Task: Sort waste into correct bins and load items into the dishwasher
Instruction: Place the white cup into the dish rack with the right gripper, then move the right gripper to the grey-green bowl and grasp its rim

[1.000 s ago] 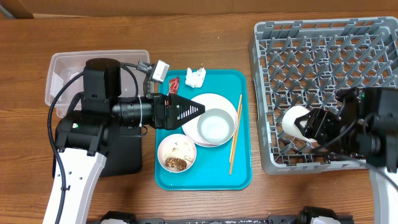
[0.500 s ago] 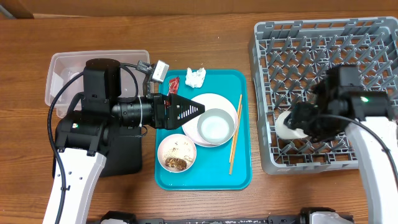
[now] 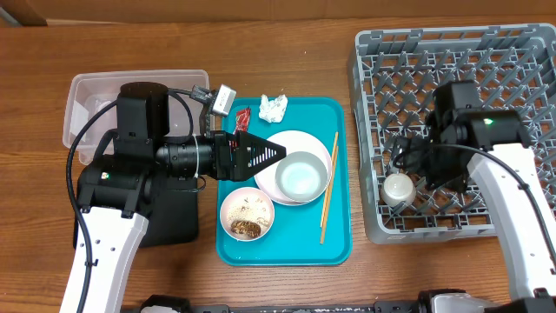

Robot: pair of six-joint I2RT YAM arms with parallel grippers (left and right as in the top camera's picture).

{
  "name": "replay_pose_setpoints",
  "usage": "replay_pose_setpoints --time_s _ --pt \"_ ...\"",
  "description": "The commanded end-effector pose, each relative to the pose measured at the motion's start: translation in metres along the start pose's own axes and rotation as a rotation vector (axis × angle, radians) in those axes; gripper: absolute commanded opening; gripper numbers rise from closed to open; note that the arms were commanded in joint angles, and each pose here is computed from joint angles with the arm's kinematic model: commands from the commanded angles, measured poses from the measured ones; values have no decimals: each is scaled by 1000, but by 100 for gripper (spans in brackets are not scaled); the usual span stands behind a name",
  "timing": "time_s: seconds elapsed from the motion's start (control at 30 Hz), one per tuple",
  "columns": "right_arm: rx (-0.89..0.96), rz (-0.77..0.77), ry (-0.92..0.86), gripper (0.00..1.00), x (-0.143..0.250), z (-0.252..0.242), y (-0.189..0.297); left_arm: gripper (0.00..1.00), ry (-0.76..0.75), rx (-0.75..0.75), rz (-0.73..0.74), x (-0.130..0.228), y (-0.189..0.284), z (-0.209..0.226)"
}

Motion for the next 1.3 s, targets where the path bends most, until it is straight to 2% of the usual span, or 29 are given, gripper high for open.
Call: replay_pose_setpoints --time_s 0.0,0.27,0.33,0.5,0.73,0.87,0.93,1.07,1.27 --pt "-147 -97 94 95 6 16 41 100 -37 -20 -14 -4 2 -1" --pt "-355 -104 283 90 39 46 71 100 -39 -78 -27 -5 4 1" --pt "-375 -86 333 88 48 55 70 100 -27 -140 -32 -5 6 1" --pt "-404 -53 454 82 71 81 66 100 20 -413 -59 -5 27 -4" --pt "-237 -113 384 77 73 101 42 100 157 -895 -148 -3 87 -38" --pt "-188 -83 379 63 64 114 12 100 241 -1129 -192 6 114 -53" --pt "-151 -49 378 59 59 120 -8 100 254 -1168 -182 10 117 -55" --pt "-90 8 375 58 52 131 -42 100 280 -1205 -138 18 119 -54" --pt "-29 57 401 64 43 143 -86 100 291 -1223 -104 19 119 -50"
Point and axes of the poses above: each gripper's point midway between its finger pads, its own y axis back along the fingers, its own z axis along the line the jaws close on, x = y × z, the point moved 10 cm from there along y, back along the fingers, and after that the axes turned 12 degrees about -y, right-handed, at the moved point
